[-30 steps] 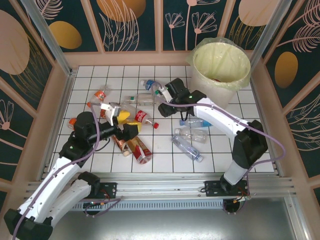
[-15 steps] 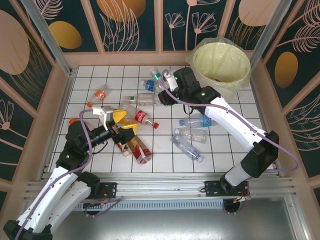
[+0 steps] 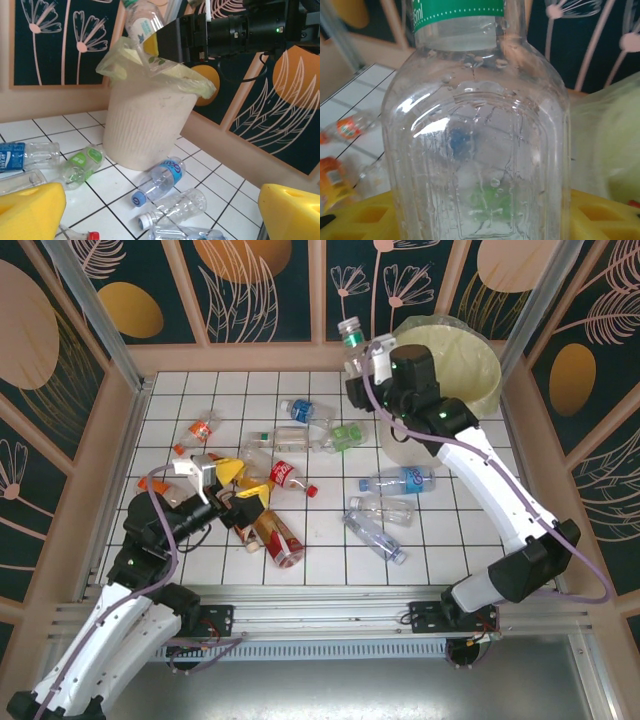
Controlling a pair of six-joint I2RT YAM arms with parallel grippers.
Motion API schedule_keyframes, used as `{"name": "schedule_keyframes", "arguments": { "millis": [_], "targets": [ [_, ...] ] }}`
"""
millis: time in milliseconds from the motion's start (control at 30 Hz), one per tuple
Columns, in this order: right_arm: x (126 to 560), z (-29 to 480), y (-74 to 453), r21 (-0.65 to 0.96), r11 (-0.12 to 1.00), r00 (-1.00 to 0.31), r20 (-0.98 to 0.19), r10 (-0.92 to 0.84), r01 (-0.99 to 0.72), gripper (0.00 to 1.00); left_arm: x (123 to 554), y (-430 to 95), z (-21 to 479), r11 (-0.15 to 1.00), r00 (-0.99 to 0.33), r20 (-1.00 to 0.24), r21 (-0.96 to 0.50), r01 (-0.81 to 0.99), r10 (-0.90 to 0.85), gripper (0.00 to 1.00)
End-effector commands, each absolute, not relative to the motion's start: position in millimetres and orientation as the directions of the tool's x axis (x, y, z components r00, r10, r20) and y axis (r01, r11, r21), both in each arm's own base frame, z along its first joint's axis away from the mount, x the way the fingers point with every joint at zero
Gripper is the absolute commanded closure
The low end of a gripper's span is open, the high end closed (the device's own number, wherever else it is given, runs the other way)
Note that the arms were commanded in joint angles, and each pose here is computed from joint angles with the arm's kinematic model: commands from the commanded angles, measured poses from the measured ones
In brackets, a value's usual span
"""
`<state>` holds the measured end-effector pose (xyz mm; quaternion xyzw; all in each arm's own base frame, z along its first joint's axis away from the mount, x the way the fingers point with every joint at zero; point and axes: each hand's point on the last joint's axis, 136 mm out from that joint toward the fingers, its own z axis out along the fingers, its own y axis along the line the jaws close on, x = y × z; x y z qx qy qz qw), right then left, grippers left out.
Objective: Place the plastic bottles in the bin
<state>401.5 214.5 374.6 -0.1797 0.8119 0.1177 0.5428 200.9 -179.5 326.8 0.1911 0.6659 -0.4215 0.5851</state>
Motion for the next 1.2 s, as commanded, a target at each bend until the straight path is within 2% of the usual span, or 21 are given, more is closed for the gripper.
{"name": "schedule_keyframes", "arguments": {
  "millis": [0,300,600,1167],
  "targets": [
    [407.2,430.6,178.5,0.009,0.952,-0.227,-0.972,-0.064,-0.305,0.39,201.9,-172.8,337.6,0.595,-0.188,-0.942,-0.323,0.736,-0.278,0.01],
    [432.7,425.9,114.7,0.002,0.992,-0.263,-0.964,-0.031,-0.124,0.39,198.9,-167.3,343.0,0.607,-0.155,-0.943,-0.31,0.731,-0.295,0.01],
    [459.4,387.2,67.0,0.027,1.0,-0.385,-0.923,0.022,-0.008,0.39,193.8,-174.2,342.5,0.57,-0.168,-0.945,-0.304,0.763,-0.279,0.01],
    [466.2,304.3,51.7,0.08,0.997,-0.651,-0.757,0.052,-0.013,0.36,195.7,-195.7,320.9,0.499,-0.285,-0.941,-0.337,0.798,-0.181,0.01]
  ]
}}
